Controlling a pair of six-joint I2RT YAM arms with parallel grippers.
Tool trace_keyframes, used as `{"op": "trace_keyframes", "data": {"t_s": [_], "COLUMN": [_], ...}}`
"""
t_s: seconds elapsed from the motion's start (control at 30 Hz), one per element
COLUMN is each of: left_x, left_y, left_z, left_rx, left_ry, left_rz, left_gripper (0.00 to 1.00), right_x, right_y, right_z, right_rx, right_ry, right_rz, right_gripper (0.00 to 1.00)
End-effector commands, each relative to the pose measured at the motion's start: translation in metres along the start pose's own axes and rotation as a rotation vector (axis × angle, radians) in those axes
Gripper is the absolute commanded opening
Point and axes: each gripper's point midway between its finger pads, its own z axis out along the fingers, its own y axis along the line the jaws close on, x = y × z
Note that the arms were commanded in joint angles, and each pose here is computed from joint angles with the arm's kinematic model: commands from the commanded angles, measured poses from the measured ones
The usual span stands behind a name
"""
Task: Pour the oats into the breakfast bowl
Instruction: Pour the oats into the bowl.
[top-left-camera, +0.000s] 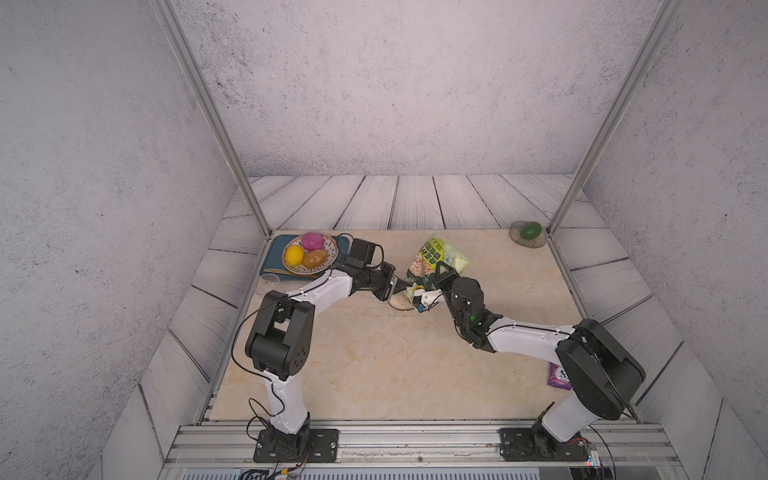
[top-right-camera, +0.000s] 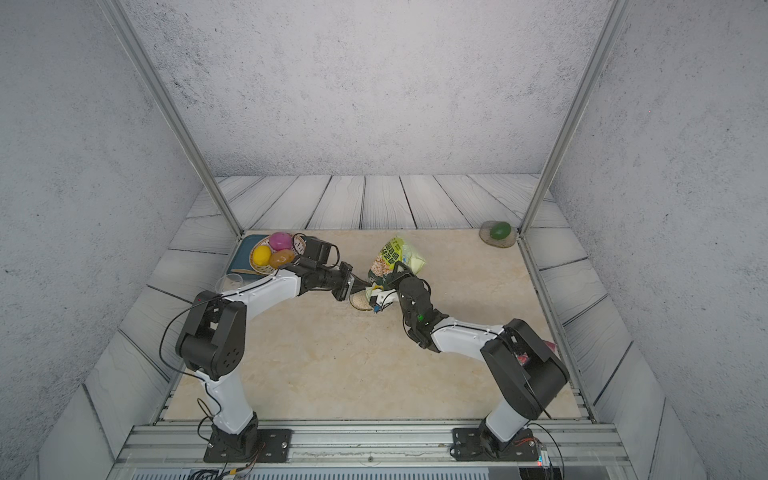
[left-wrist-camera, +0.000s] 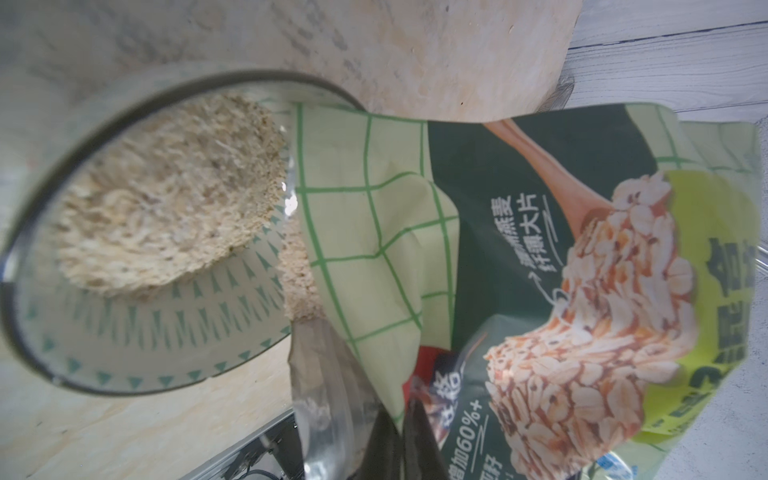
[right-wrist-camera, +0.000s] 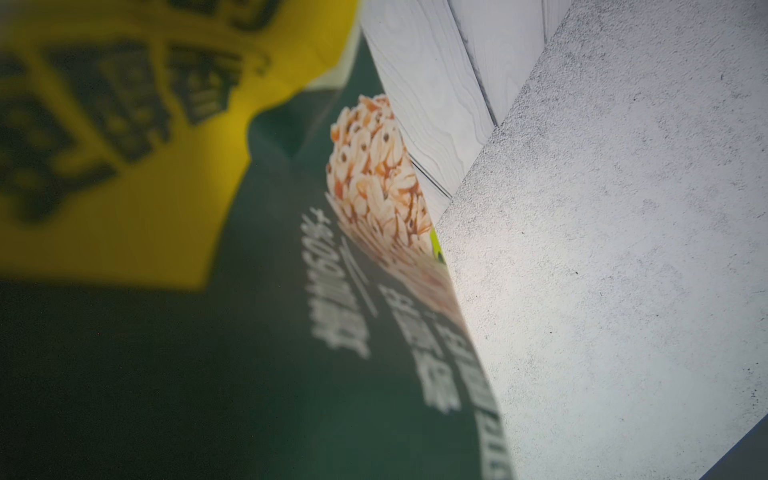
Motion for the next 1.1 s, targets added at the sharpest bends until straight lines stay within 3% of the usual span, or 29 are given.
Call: {"op": "trace_keyframes", "data": {"t_s": [0.0,0.3,0.57,0.8,1.07], "left_x": [0.008,0.008,0.009,0.012,0.014], "left_y": [0.003,-0.012,-0.026,-0.048,-0.048], "left_z": [0.0,-0.001,-0.006,-0.011,-0.01], "left_rx": [0.001,0.043,0.067,0.141,0.15], "left_ry": [0.023,0.031,0.026,0.025,0.032], "left_rz": [0.043,0.062,0.089,0.124,0.131], "left_gripper": [0.0,0.0,0.0,0.0,0.0], "right_x": [0.053,0.059,0.063,0.081,0.092], "right_y": [-0.091,-0.101,-0.085,-0.095,-0.099], "right_z": [-0.012,-0.015,-0.018,-0.021,-0.022], "right_rx": [0.278,0.304,0.231,0.23,0.242], "right_ry": [0.154,0.157,0.169,0.212,0.238], "right_rz": [0.169,0.169,0.179,0.274,0.349], "right_gripper": [0.0,0.0,0.0,0.0,0.0]}}
